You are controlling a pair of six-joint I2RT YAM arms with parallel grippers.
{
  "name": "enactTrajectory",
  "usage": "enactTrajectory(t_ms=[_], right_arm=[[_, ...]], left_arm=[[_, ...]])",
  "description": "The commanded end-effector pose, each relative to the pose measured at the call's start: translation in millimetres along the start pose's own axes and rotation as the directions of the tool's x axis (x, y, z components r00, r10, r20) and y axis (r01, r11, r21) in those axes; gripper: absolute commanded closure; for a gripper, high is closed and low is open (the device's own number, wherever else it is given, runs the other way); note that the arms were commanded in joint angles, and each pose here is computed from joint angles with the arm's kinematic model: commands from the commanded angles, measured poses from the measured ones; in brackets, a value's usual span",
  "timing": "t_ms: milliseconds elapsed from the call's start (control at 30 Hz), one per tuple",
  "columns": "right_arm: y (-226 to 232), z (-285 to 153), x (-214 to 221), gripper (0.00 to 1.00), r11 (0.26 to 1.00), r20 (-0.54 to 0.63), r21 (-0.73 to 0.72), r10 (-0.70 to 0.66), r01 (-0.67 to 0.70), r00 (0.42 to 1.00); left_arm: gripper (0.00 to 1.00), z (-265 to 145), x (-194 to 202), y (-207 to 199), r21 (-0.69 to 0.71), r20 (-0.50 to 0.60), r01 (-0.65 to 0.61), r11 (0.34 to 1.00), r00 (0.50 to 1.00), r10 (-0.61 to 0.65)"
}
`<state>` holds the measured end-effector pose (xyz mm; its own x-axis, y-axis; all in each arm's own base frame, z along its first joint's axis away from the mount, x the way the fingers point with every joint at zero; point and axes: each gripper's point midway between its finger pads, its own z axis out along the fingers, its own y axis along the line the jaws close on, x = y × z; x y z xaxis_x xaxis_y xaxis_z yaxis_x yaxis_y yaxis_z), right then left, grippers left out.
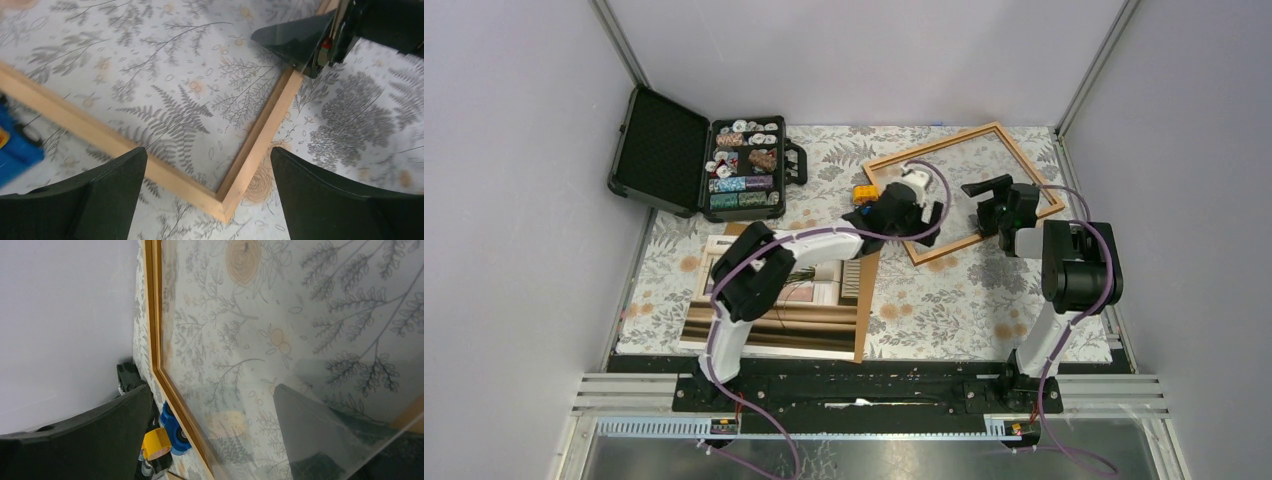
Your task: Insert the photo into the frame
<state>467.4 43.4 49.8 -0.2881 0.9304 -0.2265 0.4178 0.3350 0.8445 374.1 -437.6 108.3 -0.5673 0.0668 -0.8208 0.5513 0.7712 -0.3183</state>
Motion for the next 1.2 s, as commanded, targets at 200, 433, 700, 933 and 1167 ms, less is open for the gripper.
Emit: enactTrajectory(t_ms=[200, 433, 700, 933, 1167], right_arm=[[-32.1, -14.9, 22.2, 0.00, 0.990, -0.088, 0.142, -0.004, 0.016, 0.996], [-32.3, -17.9, 24.6, 0.00, 0.991, -0.094, 0.136, 0.001, 0.012, 0.996], [-32.6, -19.9, 25.1, 0.00, 0.991, -0.088, 0.131, 0.012, 0.000, 0.996], [-31.6, -22.8, 24.0, 0.00, 0.992, -0.079, 0.128, 0.011, -0.001, 0.997], [-33.8, -22.7, 24.7, 0.00, 0.991, -0.079, 0.131, 0.013, -0.002, 0.997]], left_arm=[[0.01, 36.0, 0.0, -28.1, -0.148, 0.016, -0.370, 0.917, 0.926, 0.376], [0.08, 42.3, -3.0, -22.2, -0.252, 0.015, -0.397, 0.883, 0.910, 0.413], [0.05, 49.1, 5.0, -26.1, -0.241, 0.004, -0.415, 0.878, 0.904, 0.428], [0.02, 48.0, 6.8, -28.4, -0.231, 0.009, -0.409, 0.883, 0.907, 0.422], [0.01, 44.9, -1.9, -46.2, -0.169, 0.032, -0.362, 0.917, 0.928, 0.372]])
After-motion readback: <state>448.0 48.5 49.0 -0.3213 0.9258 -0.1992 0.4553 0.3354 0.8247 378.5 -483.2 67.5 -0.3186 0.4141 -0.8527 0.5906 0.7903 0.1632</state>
